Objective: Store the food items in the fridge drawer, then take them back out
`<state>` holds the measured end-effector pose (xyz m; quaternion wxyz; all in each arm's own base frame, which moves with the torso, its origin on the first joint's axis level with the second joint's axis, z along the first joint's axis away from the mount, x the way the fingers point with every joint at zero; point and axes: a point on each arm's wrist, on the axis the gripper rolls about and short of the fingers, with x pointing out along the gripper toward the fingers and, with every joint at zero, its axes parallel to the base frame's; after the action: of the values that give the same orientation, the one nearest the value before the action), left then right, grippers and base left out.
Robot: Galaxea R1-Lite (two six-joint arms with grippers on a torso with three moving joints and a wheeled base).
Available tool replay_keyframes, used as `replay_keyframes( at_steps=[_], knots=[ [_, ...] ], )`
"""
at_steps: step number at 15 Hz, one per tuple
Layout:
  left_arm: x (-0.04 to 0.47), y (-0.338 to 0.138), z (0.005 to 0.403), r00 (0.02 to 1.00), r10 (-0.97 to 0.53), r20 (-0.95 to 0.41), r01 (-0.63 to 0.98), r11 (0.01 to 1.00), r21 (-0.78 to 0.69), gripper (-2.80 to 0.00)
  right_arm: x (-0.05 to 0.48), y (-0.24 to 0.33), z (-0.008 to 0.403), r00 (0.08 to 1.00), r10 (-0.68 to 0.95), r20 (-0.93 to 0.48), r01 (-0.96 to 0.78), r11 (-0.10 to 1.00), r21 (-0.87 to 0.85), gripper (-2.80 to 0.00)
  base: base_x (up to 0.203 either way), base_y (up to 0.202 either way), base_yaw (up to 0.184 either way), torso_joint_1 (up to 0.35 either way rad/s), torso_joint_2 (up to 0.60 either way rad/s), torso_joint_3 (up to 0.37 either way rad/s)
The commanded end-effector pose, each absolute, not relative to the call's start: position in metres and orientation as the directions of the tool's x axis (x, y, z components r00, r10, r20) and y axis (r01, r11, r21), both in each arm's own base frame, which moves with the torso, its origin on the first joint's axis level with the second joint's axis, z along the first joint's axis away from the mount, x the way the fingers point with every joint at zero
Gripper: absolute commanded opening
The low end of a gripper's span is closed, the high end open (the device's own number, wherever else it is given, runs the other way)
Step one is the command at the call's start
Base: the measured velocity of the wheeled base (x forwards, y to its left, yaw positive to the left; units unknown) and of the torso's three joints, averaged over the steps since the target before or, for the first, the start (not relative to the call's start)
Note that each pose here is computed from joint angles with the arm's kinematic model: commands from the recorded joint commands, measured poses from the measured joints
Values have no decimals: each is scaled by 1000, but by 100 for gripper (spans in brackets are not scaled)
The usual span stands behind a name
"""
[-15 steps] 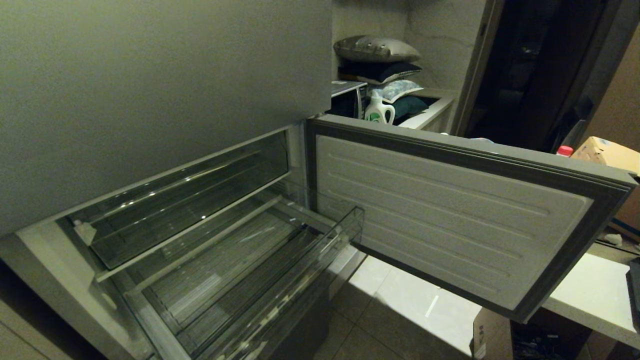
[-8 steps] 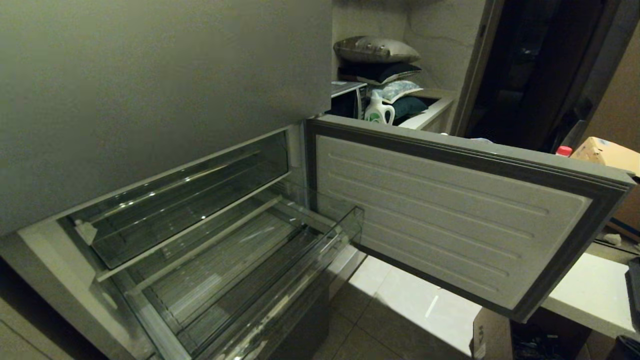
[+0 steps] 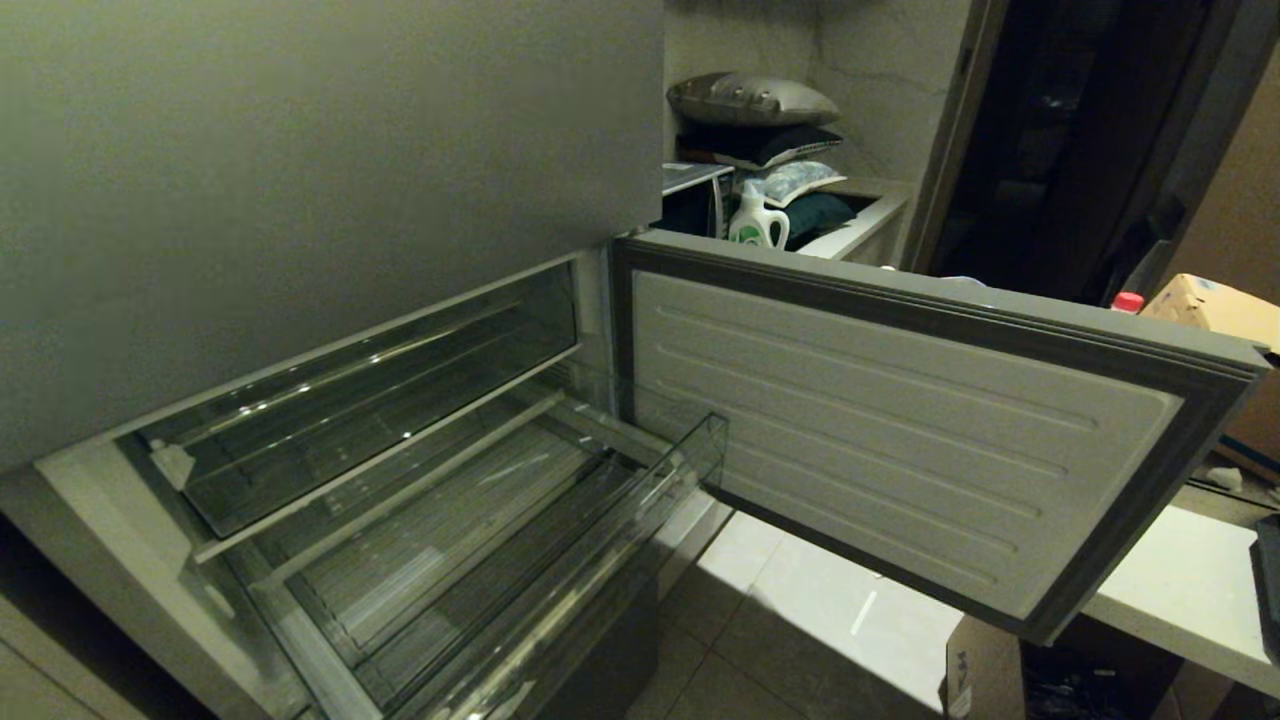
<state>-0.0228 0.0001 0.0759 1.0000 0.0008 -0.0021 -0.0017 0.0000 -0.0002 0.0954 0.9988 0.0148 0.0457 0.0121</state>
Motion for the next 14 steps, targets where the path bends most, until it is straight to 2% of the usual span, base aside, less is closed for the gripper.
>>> replay_keyframes(
  at_steps=[1,4,14],
  knots=[
    [-23,0,76,1000,-3,3,3,1000,2,-280,-7,0,83,998,2,-66,-4,1000,-22,-280,0,0,0,0,0,0],
    [-23,0,76,1000,-3,3,3,1000,2,-280,-20,1,77,998,9,60,-5,998,-63,-280,0,0,0,0,0,0],
    [-23,0,76,1000,-3,3,3,1000,0,-280,-21,0,75,999,9,49,-6,997,-73,-280,0,0,0,0,0,0]
  ],
)
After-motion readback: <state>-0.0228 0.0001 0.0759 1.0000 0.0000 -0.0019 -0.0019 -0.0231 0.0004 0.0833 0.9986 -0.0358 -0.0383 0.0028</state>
